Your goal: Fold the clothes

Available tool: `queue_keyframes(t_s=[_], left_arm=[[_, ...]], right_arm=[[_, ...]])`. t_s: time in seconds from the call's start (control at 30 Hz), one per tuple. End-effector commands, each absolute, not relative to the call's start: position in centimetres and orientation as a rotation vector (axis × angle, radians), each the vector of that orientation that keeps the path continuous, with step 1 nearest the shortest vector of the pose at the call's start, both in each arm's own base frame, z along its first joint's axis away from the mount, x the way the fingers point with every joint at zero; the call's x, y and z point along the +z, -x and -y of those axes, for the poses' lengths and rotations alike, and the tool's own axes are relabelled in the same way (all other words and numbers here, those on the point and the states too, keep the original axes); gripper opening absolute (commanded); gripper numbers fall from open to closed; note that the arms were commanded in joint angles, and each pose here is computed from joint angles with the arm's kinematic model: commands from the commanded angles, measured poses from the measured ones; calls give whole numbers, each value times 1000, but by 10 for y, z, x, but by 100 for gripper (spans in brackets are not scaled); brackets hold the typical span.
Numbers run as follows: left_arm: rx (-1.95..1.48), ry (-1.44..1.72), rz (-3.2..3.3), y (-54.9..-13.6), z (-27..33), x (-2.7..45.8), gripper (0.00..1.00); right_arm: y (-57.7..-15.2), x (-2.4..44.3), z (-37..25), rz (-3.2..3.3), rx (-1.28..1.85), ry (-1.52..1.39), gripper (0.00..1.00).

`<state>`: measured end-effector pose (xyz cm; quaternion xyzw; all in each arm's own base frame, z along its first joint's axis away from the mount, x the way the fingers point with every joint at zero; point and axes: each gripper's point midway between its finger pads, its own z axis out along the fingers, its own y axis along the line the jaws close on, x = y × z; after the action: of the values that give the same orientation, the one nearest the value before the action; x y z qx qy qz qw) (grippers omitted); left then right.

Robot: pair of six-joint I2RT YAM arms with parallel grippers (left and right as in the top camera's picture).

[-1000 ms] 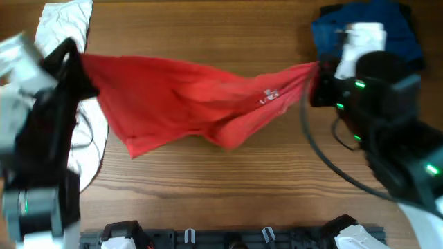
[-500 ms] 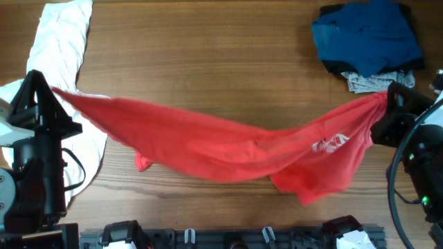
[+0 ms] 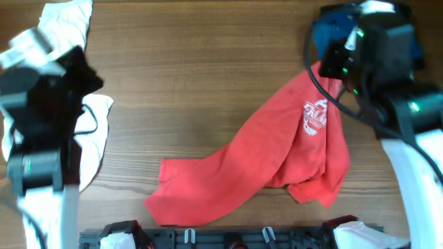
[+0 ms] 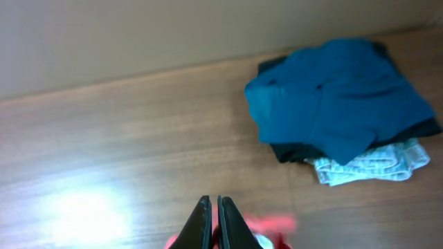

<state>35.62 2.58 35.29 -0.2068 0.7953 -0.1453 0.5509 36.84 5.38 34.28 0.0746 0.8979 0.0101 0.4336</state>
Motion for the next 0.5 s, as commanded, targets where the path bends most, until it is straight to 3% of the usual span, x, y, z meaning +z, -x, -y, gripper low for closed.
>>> queue_keyframes(t_s=[0.0,0.1,0.17,0.27,0.4,0.47], left_arm=[[-550,385,-2094,-371,12,304,4],[-531,296,-2282,-364,29,260,9],[-516,236,-2419,-349,42,233,21],[-485,226,-2585,-327,56,204,30],[-495,164,-2857,-280,85,168,32],[-486,118,-2982,-257,96,151,25]], right_arm=[[-375,334,-51,-2269,27,-180,4],[-376,329,-44,-2292,52,-199,4],[-377,328,-37,-2298,74,-218,7],[-376,326,-30,-2309,92,-237,7],[-377,327,-32,-2305,111,-234,7],[-377,327,-32,-2305,111,-234,7]])
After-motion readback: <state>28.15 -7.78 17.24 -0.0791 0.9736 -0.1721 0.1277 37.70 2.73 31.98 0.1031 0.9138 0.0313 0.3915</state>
